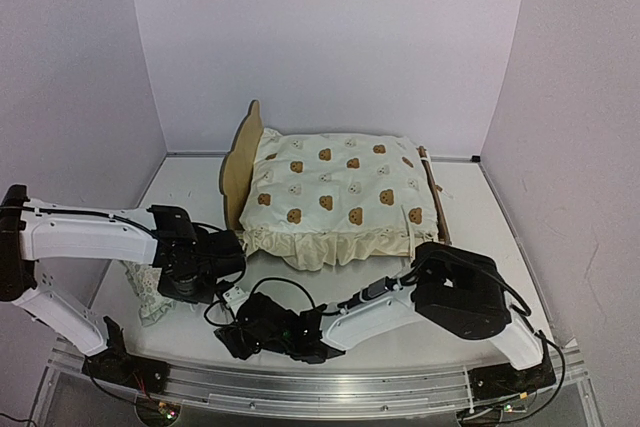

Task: Set up the pet bed

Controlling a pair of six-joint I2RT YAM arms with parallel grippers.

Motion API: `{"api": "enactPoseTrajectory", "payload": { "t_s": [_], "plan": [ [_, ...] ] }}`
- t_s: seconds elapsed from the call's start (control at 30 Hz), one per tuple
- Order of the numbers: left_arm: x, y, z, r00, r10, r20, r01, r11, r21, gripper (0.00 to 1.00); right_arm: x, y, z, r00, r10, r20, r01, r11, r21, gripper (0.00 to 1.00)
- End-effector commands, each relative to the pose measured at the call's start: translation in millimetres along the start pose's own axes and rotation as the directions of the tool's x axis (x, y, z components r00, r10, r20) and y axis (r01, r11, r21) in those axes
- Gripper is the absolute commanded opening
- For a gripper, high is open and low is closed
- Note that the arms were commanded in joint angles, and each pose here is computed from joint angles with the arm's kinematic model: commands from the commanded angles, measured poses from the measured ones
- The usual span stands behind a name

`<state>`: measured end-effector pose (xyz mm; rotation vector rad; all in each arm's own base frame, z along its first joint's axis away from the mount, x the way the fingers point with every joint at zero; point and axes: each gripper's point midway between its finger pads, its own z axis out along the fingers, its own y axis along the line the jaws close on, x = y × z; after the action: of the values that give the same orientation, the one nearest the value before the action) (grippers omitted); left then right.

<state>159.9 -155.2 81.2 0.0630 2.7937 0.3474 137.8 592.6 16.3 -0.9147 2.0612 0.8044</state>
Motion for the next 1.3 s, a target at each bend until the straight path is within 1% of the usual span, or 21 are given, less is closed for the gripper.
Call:
{"api": "enactPoseTrajectory", "payload": {
  "t_s": [0.0, 0.07, 0.17, 0.3, 0.33, 0.4, 0.43, 0.47, 0.73, 0.83, 1.03, 1.27],
  "plan": [
    [-3.5, -12.7, -4.2, 0.999, -0.027, 0.024, 0.025, 0.997, 0.074, 0.00, 14.5, -7.4, 18.5, 0.998, -0.067, 0.010, 0.066, 0.994, 0.085, 0.58],
    [-3.4, -13.1, -3.8, 0.999, -0.026, 0.025, 0.024, 0.997, 0.079, 0.00, 18.7, -13.4, 23.6, 0.996, -0.083, 0.018, 0.080, 0.989, 0.125, 0.57],
    [-2.8, -13.6, -3.2, 0.999, -0.023, 0.024, 0.021, 0.996, 0.081, 0.00, 24.6, -21.2, 27.6, 0.994, -0.102, 0.027, 0.096, 0.981, 0.171, 0.48],
    [-2.5, -13.7, -3.5, 0.999, -0.025, 0.023, 0.023, 0.996, 0.085, 0.00, 36.2, -25.4, 29.9, 0.986, -0.165, 0.022, 0.156, 0.962, 0.224, 0.28],
    [-2.9, -14.1, -3.9, 0.999, -0.027, 0.025, 0.025, 0.996, 0.089, 0.00, 39.9, -26.6, 30.1, 0.985, -0.170, 0.019, 0.161, 0.960, 0.229, 0.20],
    [-3.8, -17.3, -4.6, 0.999, -0.025, 0.028, 0.022, 0.994, 0.106, 0.00, 46.3, -28.7, 27.7, 0.985, -0.172, 0.014, 0.164, 0.958, 0.237, 0.06],
    [-4.5, -21.4, -5.3, 0.999, -0.017, 0.030, 0.013, 0.992, 0.125, 0.00, 49.0, -31.4, 24.6, 0.986, -0.168, 0.012, 0.160, 0.957, 0.243, 0.02],
    [-4.6, -25.7, -5.5, 1.000, -0.008, 0.029, 0.004, 0.989, 0.145, 0.00, 49.9, -33.7, 21.0, 0.987, -0.163, 0.014, 0.154, 0.956, 0.248, 0.00],
    [1.6, -72.5, -4.7, 0.997, 0.071, 0.005, -0.068, 0.937, 0.342, 0.00, 48.2, -63.9, -30.2, 0.982, -0.186, 0.012, 0.173, 0.931, 0.321, 0.00],
    [3.7, -86.8, -2.0, 0.995, 0.095, -0.001, -0.088, 0.919, 0.384, 0.00, 43.2, -74.9, -46.6, 0.985, -0.171, 0.028, 0.153, 0.931, 0.333, 0.00],
    [9.5, -93.4, 10.0, 0.993, 0.114, -0.018, -0.098, 0.921, 0.376, 0.00, 34.6, -96.1, -74.6, 0.986, -0.158, 0.049, 0.129, 0.920, 0.371, 0.00],
    [15.3, -97.2, 19.7, 0.992, 0.119, -0.033, -0.097, 0.919, 0.381, 0.00, 26.4, -102.5, -82.7, 0.987, -0.151, 0.054, 0.122, 0.926, 0.358, 0.00]
  ]
}}
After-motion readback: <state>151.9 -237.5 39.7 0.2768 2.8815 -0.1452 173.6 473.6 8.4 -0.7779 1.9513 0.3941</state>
